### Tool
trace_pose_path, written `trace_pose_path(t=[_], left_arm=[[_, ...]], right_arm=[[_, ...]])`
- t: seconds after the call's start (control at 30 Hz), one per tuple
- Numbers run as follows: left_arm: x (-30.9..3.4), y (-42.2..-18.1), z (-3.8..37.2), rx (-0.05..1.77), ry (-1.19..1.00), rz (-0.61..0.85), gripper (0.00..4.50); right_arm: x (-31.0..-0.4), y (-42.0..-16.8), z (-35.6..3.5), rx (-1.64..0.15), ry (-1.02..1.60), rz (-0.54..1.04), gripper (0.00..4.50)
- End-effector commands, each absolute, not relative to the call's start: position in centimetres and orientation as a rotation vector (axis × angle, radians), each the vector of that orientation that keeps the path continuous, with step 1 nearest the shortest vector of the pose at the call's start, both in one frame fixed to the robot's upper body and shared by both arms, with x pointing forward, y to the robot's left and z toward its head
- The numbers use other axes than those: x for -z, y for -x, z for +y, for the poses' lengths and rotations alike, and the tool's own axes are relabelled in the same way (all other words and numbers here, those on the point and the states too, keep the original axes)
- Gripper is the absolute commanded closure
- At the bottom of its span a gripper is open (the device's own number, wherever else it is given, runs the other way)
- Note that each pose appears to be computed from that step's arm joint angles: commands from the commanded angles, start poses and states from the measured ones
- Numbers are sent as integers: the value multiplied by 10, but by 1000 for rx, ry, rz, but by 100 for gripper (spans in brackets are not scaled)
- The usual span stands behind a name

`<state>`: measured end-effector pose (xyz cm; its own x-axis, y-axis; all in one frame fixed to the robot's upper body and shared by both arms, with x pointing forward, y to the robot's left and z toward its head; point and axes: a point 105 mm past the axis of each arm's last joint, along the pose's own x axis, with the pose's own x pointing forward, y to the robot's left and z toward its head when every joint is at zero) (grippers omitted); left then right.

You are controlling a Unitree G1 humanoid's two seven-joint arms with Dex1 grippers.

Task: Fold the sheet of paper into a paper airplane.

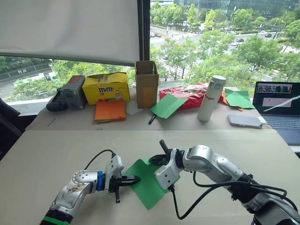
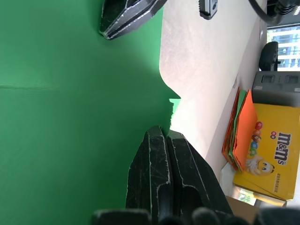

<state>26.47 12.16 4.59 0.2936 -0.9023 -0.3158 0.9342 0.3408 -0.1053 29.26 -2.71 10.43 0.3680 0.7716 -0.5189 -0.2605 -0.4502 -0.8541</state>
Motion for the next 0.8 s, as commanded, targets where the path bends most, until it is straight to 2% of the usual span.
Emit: trace_pose_path(t=[0.03, 0.17, 0.2, 0.27, 0.37, 0.63, 0.73, 0.8], left_arm=[[-37, -266, 121, 1207, -136, 350, 450], [-32, -263, 118, 1210, -139, 357, 450], [-30, -261, 118, 1212, -136, 362, 450], [-28, -259, 118, 1215, -133, 369, 450], [-28, -259, 118, 1215, -131, 369, 450], [-37, -268, 115, 1200, -104, 332, 450], [-38, -269, 115, 1200, -107, 328, 450], [-38, -269, 115, 1202, -116, 327, 450]], right_arm=[[-115, -295, -25, -1235, 1606, -512, 447], [-118, -297, -31, -1209, 1565, -465, 447], [-120, -298, -33, -1205, 1531, -441, 404], [-123, -298, -36, -1180, 1515, -427, 362], [-126, -299, -39, -1130, 1496, -415, 261], [-129, -301, -40, -1068, 1362, -327, 261], [-131, -309, -43, -1048, 1198, -208, 261], [-139, -313, -45, -1061, 985, -93, 261]])
